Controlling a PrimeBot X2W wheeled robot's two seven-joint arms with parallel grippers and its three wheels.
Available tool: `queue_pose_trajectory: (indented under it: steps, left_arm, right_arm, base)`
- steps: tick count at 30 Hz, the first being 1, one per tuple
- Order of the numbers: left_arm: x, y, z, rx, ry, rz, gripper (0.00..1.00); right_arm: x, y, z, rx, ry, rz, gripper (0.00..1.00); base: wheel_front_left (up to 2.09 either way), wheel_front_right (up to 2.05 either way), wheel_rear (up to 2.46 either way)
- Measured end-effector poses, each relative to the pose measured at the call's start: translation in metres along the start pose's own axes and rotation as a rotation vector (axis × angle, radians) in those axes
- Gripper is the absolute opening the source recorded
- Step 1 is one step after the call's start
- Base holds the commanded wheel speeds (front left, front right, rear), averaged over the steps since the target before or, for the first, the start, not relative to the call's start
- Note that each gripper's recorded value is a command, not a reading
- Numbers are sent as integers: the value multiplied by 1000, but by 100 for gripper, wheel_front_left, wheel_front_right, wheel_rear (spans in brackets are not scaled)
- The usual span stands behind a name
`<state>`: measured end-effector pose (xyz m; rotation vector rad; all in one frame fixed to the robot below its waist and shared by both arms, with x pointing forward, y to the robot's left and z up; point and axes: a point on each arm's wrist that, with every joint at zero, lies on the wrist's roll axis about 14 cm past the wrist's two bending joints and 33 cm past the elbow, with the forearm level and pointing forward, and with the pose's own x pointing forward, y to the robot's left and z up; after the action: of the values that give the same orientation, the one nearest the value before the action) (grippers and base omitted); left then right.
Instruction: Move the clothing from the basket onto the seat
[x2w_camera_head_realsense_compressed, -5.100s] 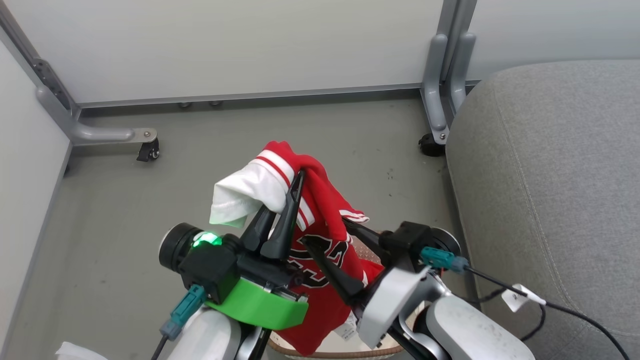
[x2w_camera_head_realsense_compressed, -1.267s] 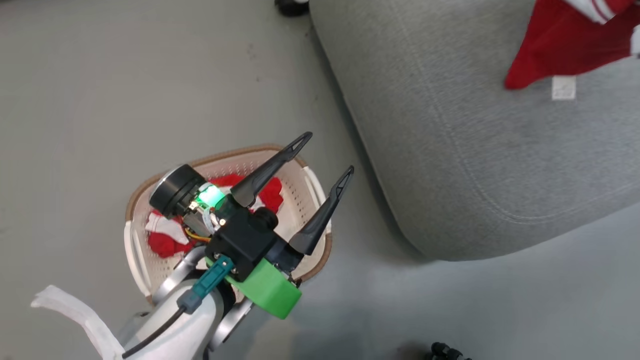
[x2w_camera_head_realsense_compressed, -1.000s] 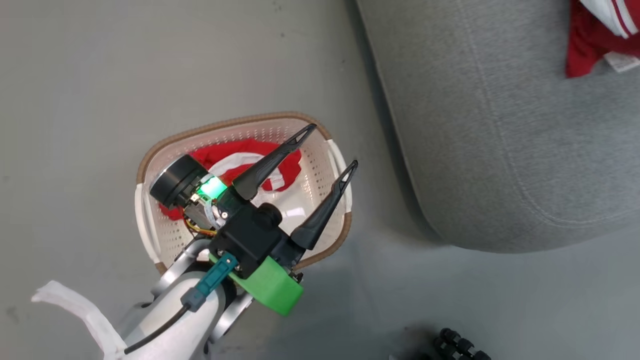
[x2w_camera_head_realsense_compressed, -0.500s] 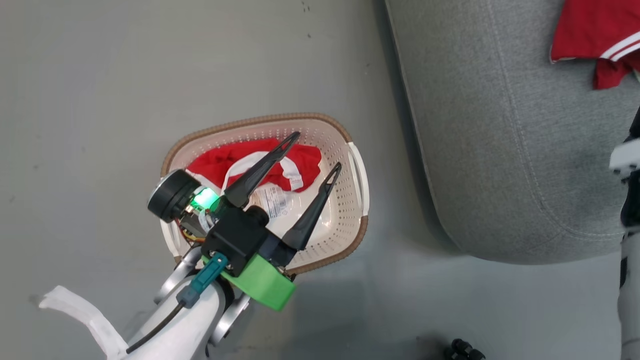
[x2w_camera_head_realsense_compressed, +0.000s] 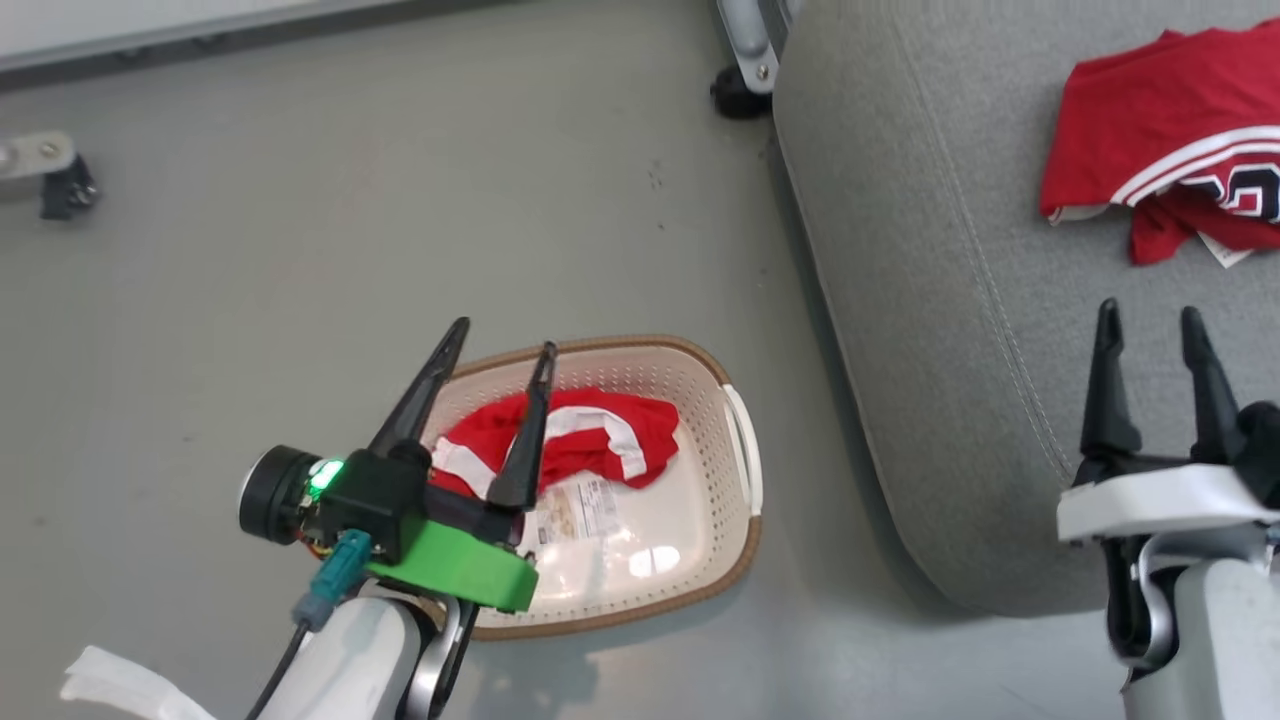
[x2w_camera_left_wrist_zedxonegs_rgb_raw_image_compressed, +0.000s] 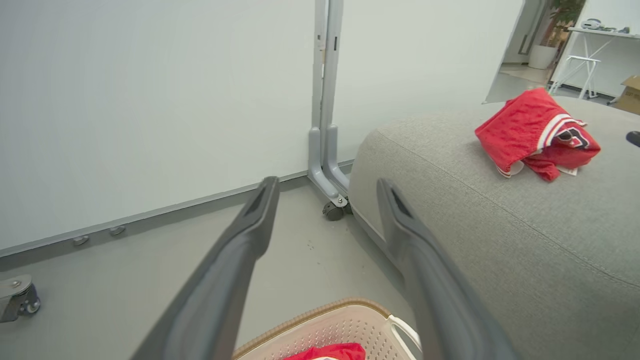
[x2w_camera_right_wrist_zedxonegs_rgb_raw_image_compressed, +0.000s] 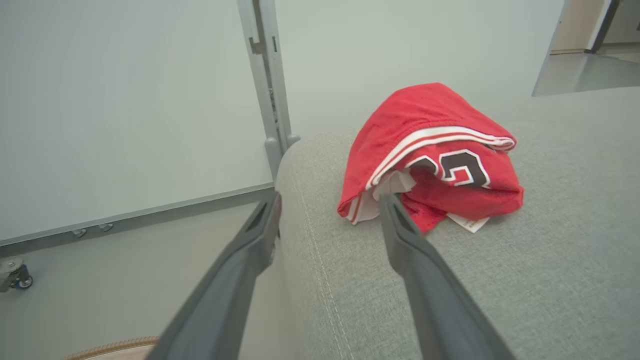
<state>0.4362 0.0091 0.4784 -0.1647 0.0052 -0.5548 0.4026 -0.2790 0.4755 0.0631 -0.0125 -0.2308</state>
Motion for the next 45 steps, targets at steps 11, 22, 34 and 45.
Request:
queue_pose_trajectory:
  steps: [11,22,34,45]
  left_arm:
    - [-56,88,42,54,-84,360,100]
    - [-123,103,46,95,-72,481,100]
    - [-151,84,43,91,-76,484,100]
    - [-155,82,38,98,-59,476,100]
  right_arm:
    - [-20,79,28,67,-44,235,100]
    - [-53,99,41,67,-23,319,100]
    - [-84,96,48,72,-14,332,100]
    - [-90,94,48,74,-6,331,100]
  base:
    - [0,0,0]
    - [0,0,0]
    - [0,0,0]
    - [0,0,0]
